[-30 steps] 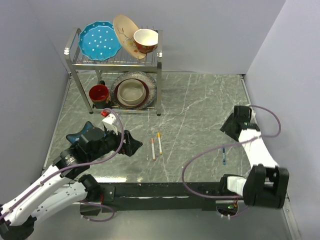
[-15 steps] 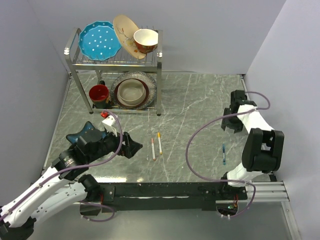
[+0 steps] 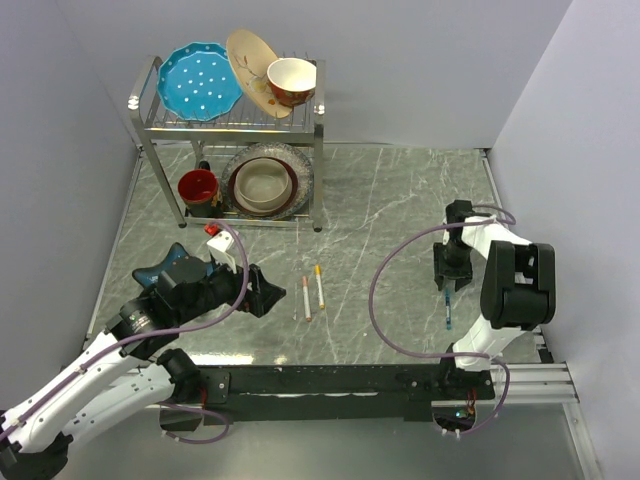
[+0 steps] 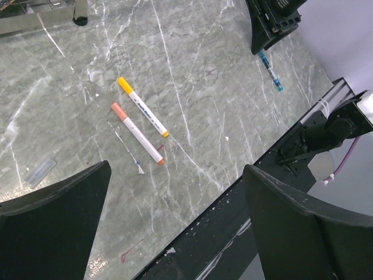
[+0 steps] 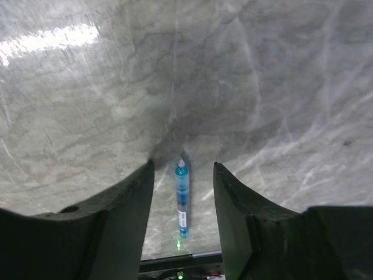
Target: Insert the pens into the pen caps
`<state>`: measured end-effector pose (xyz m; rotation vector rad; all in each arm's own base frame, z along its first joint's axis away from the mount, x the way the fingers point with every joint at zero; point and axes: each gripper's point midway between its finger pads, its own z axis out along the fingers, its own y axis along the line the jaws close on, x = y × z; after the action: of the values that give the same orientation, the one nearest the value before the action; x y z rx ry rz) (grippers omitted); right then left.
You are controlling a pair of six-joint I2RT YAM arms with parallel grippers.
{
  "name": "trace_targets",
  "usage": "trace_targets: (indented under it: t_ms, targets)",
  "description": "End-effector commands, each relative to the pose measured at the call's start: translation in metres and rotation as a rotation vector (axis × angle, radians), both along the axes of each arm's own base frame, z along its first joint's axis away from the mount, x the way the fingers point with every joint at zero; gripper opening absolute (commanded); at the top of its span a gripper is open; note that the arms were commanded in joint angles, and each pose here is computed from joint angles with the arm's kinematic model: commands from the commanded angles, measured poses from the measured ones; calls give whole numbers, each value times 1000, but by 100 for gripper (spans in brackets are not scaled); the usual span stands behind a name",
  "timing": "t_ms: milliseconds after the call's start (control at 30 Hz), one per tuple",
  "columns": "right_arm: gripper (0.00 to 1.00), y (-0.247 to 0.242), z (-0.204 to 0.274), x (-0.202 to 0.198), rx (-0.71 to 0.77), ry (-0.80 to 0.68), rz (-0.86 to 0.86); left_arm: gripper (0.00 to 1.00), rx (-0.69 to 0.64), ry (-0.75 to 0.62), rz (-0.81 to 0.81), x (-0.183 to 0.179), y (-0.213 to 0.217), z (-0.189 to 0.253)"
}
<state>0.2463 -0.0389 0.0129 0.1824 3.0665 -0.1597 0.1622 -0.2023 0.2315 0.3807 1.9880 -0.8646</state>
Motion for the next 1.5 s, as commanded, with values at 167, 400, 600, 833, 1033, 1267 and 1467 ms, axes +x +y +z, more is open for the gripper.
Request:
trace_targets:
  t_ms: [167,400,600,833,1033,1267,1467]
  targets:
    - [33,4,-10,-6,12,55,27,99,-18,-48,4,4,-1,10]
    - [17,11,-3,3,6,18,67,99,-18,-58,26,6,3,10]
    - [2,22,5,19,13,-30,110,99,-12,-56,43,8,5,9]
    - [0,104,39,65,160,-217,300,99,-13,-65,37,8,5,8]
    - [0,177,39,75,199,-258,416,99,-10,-58,74,12,8,7]
    - [0,242,79,74,384,-398,487,99,-49,-19,46,10,-3,6]
    - [0,284,131,40,531,-510,598,94,-117,72,3,10,-27,2]
